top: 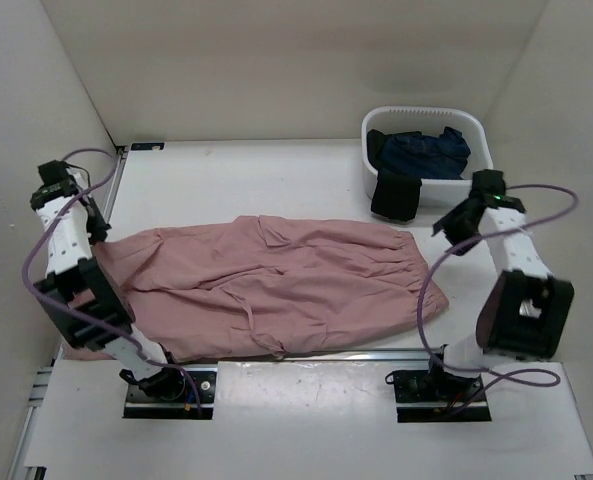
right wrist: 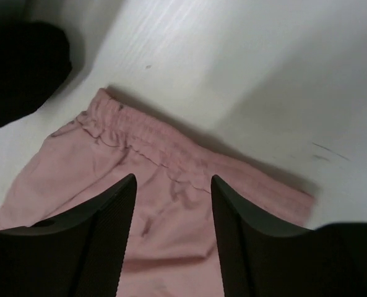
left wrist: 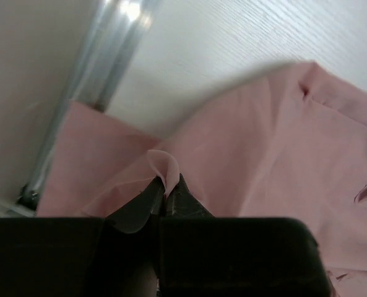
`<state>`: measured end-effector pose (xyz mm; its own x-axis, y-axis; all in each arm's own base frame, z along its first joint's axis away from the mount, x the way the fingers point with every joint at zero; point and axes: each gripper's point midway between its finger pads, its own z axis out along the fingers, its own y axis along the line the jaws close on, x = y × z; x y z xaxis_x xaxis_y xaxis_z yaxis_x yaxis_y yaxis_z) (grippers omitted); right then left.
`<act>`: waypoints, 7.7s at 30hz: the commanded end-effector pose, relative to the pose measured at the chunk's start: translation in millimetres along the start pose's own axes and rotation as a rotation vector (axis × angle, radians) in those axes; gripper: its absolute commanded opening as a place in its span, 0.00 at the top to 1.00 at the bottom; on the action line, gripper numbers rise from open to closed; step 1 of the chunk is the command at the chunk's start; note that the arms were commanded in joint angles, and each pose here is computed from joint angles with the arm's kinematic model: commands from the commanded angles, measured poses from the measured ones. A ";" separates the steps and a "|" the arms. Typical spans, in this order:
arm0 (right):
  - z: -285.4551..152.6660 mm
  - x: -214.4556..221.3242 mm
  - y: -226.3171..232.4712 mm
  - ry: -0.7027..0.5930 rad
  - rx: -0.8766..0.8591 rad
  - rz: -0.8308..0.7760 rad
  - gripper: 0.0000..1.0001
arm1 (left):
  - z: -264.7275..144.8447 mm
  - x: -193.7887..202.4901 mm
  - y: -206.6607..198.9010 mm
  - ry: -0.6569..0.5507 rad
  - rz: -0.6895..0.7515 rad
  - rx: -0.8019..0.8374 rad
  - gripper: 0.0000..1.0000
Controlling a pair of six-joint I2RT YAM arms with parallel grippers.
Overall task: Fold and stack the trousers
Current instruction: Flatten the trousers out, then fold the trousers
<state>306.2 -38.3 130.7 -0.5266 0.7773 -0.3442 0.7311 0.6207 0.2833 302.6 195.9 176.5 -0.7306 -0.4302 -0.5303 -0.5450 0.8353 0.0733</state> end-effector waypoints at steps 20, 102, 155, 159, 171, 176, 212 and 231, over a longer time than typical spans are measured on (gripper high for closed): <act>122.2 72.2 134.4 0.109 0.048 0.022 0.34 | 47.2 11.2 -14.2 0.121 0.029 0.022 0.86; -48.5 45.5 -55.4 -0.227 0.130 0.055 1.00 | -21.9 20.6 57.6 -0.004 -0.105 -0.151 0.86; -55.6 132.7 -34.7 0.007 -0.080 -0.469 0.42 | -5.7 191.6 93.4 0.374 -0.464 -0.108 0.22; -32.5 174.1 -60.4 0.141 0.016 -0.495 0.43 | -1.8 209.7 65.9 0.397 -0.408 -0.052 0.24; 45.4 202.9 -102.5 0.253 0.254 -0.302 0.45 | 57.0 213.2 25.1 0.324 -0.017 -0.119 0.39; 73.6 154.2 -91.6 0.207 0.306 -0.080 0.47 | 72.7 172.4 6.4 0.277 0.058 -0.094 0.57; 28.7 56.1 -68.3 0.188 0.230 -0.125 0.19 | 34.0 156.2 17.4 0.476 -0.054 -0.013 0.19; 97.0 45.0 -78.5 0.159 0.374 0.017 0.86 | 21.7 101.3 15.2 0.302 -0.049 -0.003 0.86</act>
<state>262.1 -49.4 12.3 -0.5883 0.7953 -0.1463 0.8063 0.5907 -0.0314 213.2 162.3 73.6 -0.8117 -0.5692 -0.1309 -0.5795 0.8128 0.0592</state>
